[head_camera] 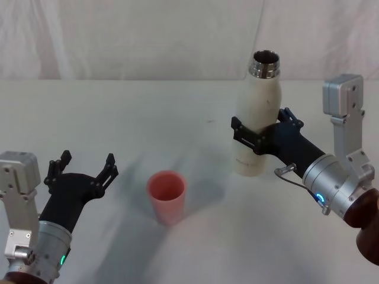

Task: Grasp the thermos with one hand and pour water into the cup lid.

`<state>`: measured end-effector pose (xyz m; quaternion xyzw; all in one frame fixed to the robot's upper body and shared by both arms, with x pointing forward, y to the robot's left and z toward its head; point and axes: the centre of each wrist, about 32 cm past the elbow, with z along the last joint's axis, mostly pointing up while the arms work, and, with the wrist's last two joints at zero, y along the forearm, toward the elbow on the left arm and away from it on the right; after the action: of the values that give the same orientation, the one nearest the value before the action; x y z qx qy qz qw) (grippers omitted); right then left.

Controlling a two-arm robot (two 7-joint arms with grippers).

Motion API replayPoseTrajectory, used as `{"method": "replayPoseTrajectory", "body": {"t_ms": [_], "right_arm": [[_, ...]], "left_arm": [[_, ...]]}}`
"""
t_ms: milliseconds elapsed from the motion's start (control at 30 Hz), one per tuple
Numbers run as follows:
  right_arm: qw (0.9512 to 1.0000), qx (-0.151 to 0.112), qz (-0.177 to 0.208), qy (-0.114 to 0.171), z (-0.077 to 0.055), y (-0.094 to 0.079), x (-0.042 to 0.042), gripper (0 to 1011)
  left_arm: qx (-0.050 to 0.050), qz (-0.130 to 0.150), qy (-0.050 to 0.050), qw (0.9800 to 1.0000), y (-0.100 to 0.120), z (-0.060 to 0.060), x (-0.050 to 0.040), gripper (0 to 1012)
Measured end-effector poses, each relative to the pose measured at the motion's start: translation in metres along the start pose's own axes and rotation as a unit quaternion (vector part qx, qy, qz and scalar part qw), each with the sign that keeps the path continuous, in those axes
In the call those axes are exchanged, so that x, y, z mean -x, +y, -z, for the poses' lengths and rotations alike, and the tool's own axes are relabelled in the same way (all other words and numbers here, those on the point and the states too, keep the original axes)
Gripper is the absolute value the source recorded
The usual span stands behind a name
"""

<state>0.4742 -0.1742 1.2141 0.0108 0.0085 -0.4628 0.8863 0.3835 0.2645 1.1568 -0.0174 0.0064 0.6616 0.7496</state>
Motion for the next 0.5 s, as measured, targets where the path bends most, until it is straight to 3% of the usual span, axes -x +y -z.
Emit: {"method": "replayPoseTrajectory", "body": {"t_ms": [500], "right_arm": [[0.9996,-0.002,0.011,-0.025,0.0077,0.0096,-0.0033,957]], "left_arm": [[0.0,0.0,0.0,1.0,0.0,0.0,0.0,1001]]}}
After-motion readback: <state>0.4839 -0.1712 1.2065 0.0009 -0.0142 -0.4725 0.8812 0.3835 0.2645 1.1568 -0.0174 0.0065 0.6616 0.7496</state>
